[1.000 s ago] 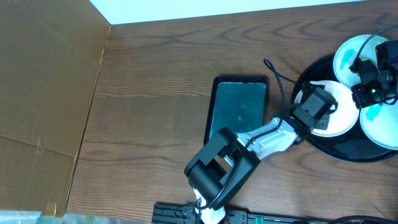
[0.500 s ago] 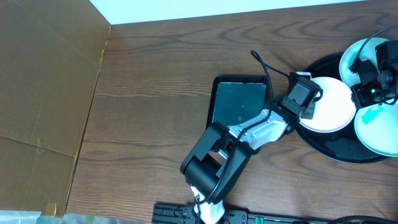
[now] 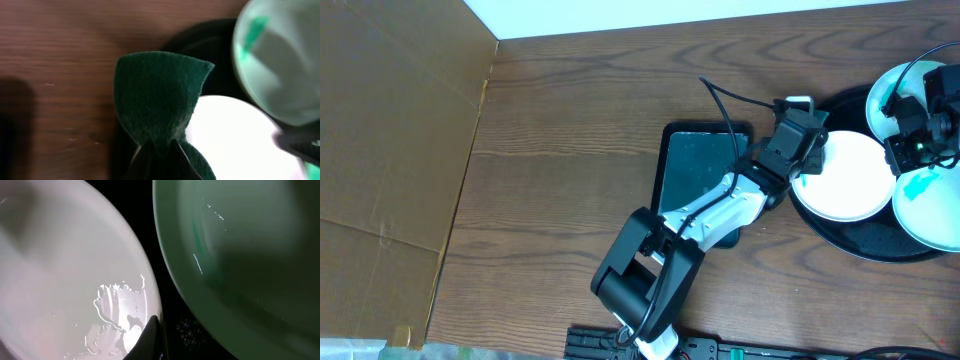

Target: Clean dirty plates on tray and stack at the side

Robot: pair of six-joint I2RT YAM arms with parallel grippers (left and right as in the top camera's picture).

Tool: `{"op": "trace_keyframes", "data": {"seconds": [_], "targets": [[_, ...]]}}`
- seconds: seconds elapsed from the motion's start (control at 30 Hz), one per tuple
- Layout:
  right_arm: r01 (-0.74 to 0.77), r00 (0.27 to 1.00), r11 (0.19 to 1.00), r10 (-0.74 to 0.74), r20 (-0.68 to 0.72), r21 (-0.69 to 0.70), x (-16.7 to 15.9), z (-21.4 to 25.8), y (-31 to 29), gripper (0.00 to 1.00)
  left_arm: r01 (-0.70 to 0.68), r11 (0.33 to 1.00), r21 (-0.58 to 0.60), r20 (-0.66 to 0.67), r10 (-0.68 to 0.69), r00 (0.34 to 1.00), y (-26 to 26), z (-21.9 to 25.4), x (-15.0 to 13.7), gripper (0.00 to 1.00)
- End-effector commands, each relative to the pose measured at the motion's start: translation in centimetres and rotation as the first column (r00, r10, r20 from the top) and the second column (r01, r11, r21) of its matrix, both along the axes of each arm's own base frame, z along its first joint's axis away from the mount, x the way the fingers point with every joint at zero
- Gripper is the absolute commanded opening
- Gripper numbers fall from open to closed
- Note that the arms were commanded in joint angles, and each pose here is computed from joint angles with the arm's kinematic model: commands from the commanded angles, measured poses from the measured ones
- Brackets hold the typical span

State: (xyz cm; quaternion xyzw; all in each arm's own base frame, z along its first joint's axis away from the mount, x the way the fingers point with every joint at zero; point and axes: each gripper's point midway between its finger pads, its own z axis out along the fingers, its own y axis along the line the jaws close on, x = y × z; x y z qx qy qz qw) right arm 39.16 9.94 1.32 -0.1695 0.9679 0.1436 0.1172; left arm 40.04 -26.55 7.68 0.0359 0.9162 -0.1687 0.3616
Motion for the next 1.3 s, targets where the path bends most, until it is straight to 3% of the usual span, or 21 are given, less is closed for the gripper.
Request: {"op": "trace_keyframes", "data": {"seconds": [0.0, 0.27, 0.37, 0.57, 0.73, 0.87, 1.13, 1.27], "targets": [[-0.005, 1.000, 1.000, 0.005, -0.002, -0.014, 0.2, -0.3, -0.1, 0.01, 0.042, 0.995, -0.086, -0.056, -0.047, 0.997, -1.6, -1.1, -0.9, 0.07], [-0.005, 1.000, 1.000, 0.005, -0.002, -0.014, 0.2, -0.3, -0.1, 0.01, 0.160, 0.969, -0.188, -0.121, -0.185, 0.975, -4.4, -3.2, -2.2, 0.07], [-0.005, 1.000, 1.000, 0.005, 0.002, -0.013, 0.2, -0.3, -0.1, 0.01, 0.172, 0.969, -0.175, -0.156, -0.200, 0.967, -4.3, -4.3, -2.8, 0.07], [-0.005, 1.000, 1.000, 0.005, 0.001, -0.014, 0.2, -0.3, -0.1, 0.01, 0.250, 0.968, 0.008, -0.202, -0.243, 0.949, -2.1, -7.5, -4.0, 0.07], [-0.005, 1.000, 1.000, 0.005, 0.001, -0.013, 0.2, -0.3, -0.1, 0.01, 0.154, 0.958, 0.241, -0.163, -0.117, 0.980, 2.0, -8.4, -2.6, 0.07], [-0.005, 1.000, 1.000, 0.005, -0.002, -0.014, 0.2, -0.3, -0.1, 0.01, 0.093, 0.942, 0.323, -0.080, -0.070, 0.994, 3.4, -6.9, -1.2, 0.07], [-0.009, 1.000, 1.000, 0.009, -0.005, -0.016, 0.1, -0.4, -0.1, 0.01, 0.039, 0.969, 0.245, 0.074, -0.059, 0.996, 2.5, -1.0, 0.5, 0.07], [-0.009, 1.000, 1.000, 0.009, -0.004, -0.016, 0.1, -0.4, -0.1, 0.01, 0.029, 0.982, 0.186, 0.076, -0.044, 0.996, 2.0, 0.1, 0.4, 0.07]]}}
